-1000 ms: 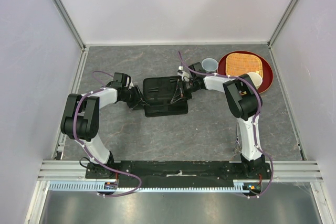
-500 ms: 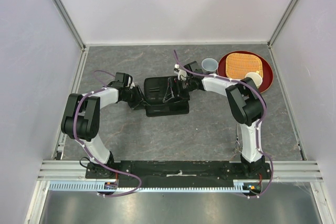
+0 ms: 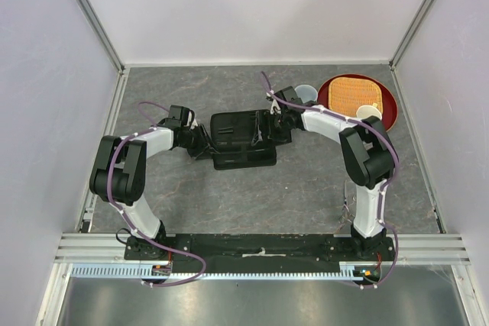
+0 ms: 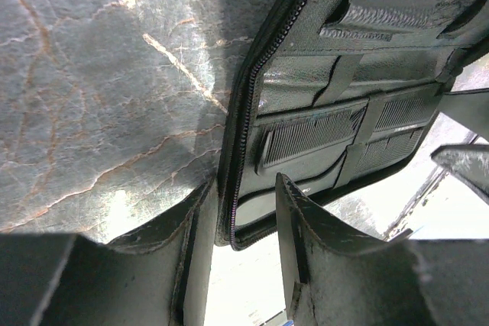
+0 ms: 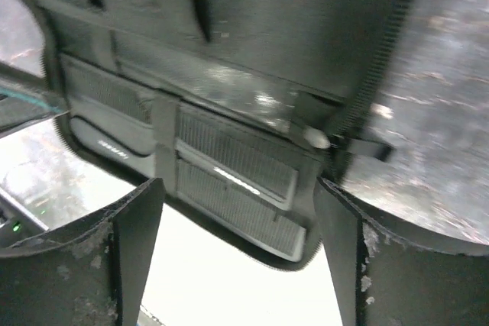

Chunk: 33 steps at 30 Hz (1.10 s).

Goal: Sort the hair-cutting tools

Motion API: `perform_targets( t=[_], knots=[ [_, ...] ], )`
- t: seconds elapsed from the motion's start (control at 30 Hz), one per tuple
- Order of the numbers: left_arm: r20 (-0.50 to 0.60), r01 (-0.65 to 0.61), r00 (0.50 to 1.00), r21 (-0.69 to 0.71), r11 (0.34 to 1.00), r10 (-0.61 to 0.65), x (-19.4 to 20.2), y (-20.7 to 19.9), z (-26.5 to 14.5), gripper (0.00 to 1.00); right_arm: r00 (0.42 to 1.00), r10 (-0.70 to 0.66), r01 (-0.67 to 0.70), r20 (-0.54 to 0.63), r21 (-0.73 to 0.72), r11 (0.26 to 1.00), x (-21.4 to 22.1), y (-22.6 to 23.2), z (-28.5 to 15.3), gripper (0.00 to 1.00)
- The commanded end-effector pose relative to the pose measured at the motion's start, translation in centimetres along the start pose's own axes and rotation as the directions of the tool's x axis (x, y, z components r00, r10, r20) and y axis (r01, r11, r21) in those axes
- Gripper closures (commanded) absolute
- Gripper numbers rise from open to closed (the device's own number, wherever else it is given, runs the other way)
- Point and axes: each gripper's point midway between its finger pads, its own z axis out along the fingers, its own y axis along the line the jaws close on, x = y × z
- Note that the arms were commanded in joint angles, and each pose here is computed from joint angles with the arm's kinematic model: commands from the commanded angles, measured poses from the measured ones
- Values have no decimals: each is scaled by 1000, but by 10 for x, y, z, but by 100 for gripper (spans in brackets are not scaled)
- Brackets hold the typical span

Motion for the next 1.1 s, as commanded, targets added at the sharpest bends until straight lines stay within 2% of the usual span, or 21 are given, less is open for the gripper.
perform_targets(
  t=[0.0,0.13,0.27,0.37,0.53,0.57,0.77,0.93,1.07],
  knots=[
    [-10,-12,1000,-58,998,11,6,13,6,57,998,-22,9,51,238,971,-4,-43,-25,16],
    [6,-19,1000,-62,998,20,3,11,1,57,985,-65,13,158,311,950,-28,-45,-52,23],
    [64,-27,997,-87,996,33,-7,10,-9,57,972,-78,-12,222,376,927,-42,-51,-63,42],
    [104,-32,994,-98,995,42,-13,8,-16,57,962,-71,-35,265,375,926,-47,-53,-65,49],
    [142,-42,988,-81,996,53,-22,-1,-25,57,958,-74,-35,277,370,928,-54,-56,-50,55],
    [146,-42,988,-84,996,54,-22,-1,-26,57,958,-70,-39,279,367,929,-55,-57,-45,59],
    [180,-61,981,-88,994,76,-28,-5,-34,57,952,-76,-26,296,325,945,-65,-54,-26,61],
    [184,-71,979,-91,993,87,-29,-4,-35,57,942,-93,-13,322,313,950,-79,-53,-13,49],
    [199,-79,975,-96,992,97,-34,-7,-39,57,945,-87,-4,315,278,961,-82,-50,1,48]
  ],
)
